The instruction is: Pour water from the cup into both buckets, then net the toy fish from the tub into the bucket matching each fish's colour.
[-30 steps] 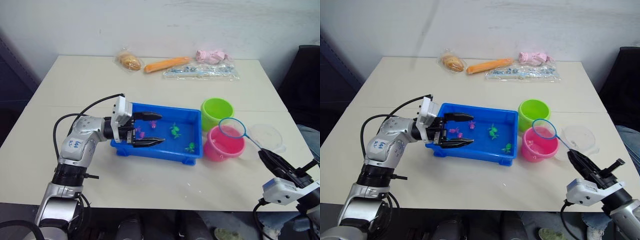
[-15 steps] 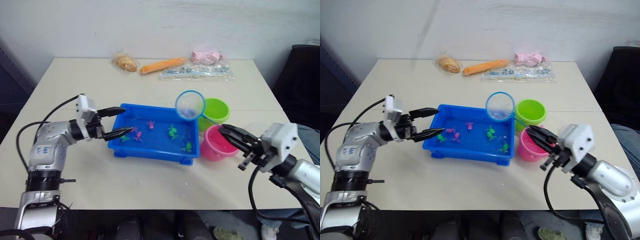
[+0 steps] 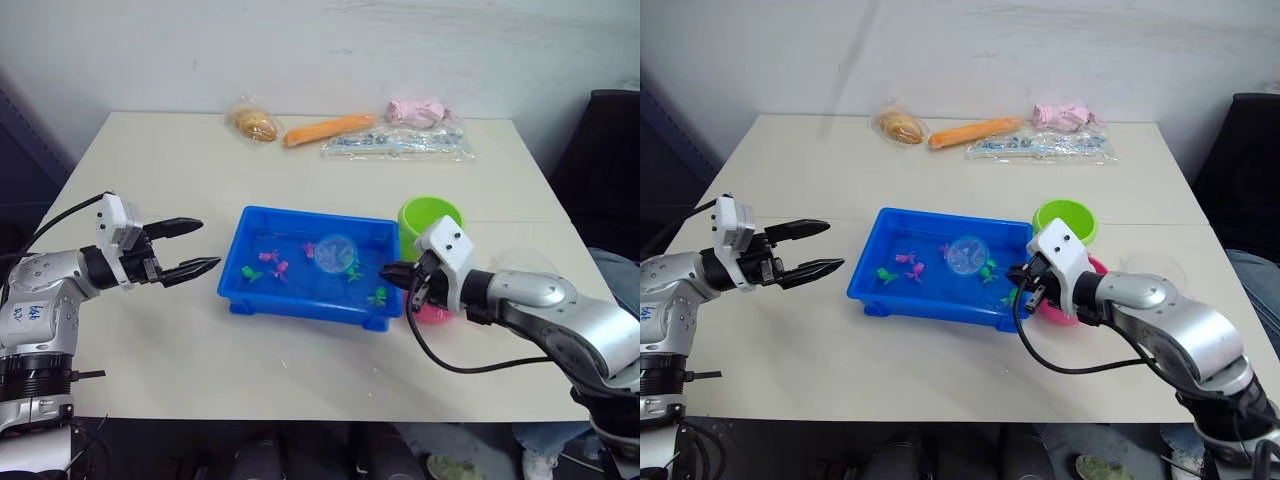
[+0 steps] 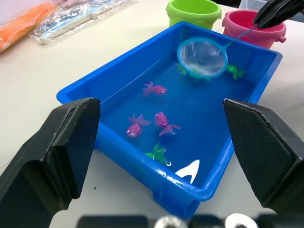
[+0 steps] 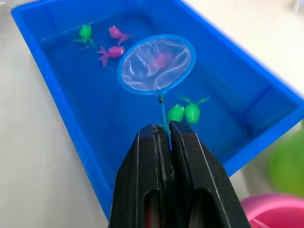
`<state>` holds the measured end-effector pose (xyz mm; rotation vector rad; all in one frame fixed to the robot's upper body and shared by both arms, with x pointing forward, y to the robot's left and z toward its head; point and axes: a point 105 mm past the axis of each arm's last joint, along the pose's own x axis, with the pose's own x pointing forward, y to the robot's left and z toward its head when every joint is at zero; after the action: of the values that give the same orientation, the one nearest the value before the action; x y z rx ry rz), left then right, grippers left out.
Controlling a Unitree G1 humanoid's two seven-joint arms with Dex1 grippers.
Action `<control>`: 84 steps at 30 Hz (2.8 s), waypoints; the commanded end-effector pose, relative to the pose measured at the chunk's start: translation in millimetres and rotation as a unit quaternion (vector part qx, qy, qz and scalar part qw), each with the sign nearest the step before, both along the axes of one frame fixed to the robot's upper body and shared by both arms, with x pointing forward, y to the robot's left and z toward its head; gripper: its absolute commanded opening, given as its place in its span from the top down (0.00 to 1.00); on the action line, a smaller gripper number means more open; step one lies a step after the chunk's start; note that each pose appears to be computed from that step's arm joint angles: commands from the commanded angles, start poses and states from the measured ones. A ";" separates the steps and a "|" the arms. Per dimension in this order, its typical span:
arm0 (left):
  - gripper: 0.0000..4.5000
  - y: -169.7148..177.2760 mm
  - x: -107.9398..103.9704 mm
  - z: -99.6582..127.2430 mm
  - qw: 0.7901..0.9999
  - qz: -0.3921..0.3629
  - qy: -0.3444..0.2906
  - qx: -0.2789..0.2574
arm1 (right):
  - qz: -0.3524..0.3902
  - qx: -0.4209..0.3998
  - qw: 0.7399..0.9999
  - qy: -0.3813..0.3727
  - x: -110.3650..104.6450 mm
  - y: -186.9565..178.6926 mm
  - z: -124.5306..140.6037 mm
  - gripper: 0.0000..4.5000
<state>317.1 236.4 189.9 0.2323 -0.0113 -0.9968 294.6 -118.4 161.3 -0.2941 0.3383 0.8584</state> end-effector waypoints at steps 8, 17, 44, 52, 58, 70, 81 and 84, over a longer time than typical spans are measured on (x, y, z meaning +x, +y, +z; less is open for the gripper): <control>0.01 -21.8 -2.2 11.1 0.999 -0.034 -0.034 0.026 | -0.032 -0.054 0.993 0.099 16.3 5.1 -12.3 1.00; 0.01 -22.2 -2.6 9.1 0.999 -0.026 -0.037 0.018 | -0.052 -0.045 0.993 0.096 42.1 24.4 -7.4 1.00; 0.01 -30.2 3.1 3.2 0.999 -0.042 -0.033 0.013 | 0.008 0.080 0.997 -0.024 7.0 14.5 39.5 1.00; 0.01 -52.5 5.1 4.4 0.995 -0.098 -0.029 0.012 | -0.019 0.077 0.995 -0.059 -24.7 -18.1 46.1 1.00; 0.01 -74.4 -3.3 6.0 0.985 -0.173 -0.017 0.025 | -0.074 0.078 0.990 -0.094 -47.1 -47.5 54.5 1.00; 0.01 -120.8 1.0 12.3 0.963 -0.268 -0.016 0.001 | -0.244 0.010 0.964 -0.105 -102.2 -121.9 25.8 1.00; 0.01 -130.6 1.3 10.6 0.959 -0.283 -0.017 -0.006 | -0.254 -0.125 0.943 -0.173 -104.5 -144.7 11.1 1.00; 0.01 -131.9 -0.2 10.2 0.959 -0.284 -0.017 -0.009 | -0.236 -0.149 0.939 -0.201 -102.8 -144.2 11.2 1.00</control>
<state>318.4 106.2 193.4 0.2138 -0.0932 -1.5590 191.3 -265.0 165.5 -0.5539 0.1859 0.2452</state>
